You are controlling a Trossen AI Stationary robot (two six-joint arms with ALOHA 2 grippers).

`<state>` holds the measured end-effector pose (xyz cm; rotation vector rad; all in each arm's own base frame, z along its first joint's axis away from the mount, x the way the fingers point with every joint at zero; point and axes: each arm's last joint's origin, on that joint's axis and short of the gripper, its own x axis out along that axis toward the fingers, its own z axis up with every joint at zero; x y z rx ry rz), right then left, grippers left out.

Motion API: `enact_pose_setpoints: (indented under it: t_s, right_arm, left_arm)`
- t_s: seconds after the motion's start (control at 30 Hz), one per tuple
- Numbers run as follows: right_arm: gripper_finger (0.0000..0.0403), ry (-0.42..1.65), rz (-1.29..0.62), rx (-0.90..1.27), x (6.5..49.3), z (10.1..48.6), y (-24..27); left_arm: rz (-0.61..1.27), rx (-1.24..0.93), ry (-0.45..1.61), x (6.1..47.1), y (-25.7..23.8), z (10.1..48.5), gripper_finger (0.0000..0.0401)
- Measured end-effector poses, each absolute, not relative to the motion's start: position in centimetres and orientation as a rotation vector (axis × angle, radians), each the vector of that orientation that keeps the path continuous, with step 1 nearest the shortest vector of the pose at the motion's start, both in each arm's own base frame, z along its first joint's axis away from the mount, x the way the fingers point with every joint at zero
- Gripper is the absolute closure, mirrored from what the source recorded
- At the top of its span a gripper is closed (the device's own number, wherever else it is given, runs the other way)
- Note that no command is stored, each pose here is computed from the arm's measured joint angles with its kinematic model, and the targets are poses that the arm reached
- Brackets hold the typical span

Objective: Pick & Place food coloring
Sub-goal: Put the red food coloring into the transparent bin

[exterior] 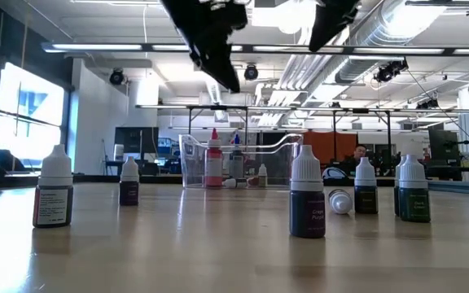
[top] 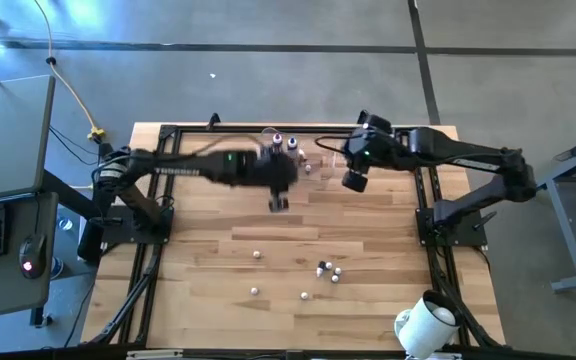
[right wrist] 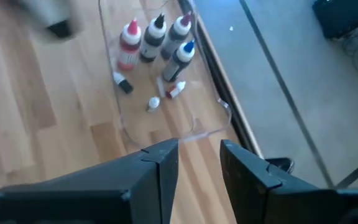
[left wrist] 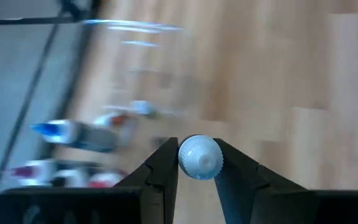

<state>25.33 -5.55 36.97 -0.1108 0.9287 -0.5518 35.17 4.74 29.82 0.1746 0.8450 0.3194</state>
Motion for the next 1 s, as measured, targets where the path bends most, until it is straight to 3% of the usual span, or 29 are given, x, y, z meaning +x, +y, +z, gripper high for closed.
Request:
enact_pose_setpoints:
  t_s: [0.13,0.37,0.67,0.8,1.0]
  right_arm:
    - [0.0291,0.924,-0.56,-0.074,23.9,35.4,-5.3]
    - [0.0291,0.867,-0.573,-0.034,23.2,31.5,-5.1]
    - [0.0291,0.677,-0.504,0.037,24.4,26.3,-4.7]
    - [0.0291,0.603,-0.392,-0.052,25.0,26.1,-4.7]
    - [0.0291,0.54,-0.391,-0.053,25.3,26.8,-4.7]
  left_arm:
    - [0.321,0.115,0.807,34.6,10.0,30.1,0.0316]
    - [0.246,-0.028,0.724,36.2,16.4,26.2,0.0316]
    - [0.279,0.064,0.808,38.7,18.0,21.5,0.0316]
    - [0.27,0.056,0.869,38.8,18.1,19.8,0.0311]
    - [0.287,0.083,0.913,39.0,18.3,18.6,0.0288]
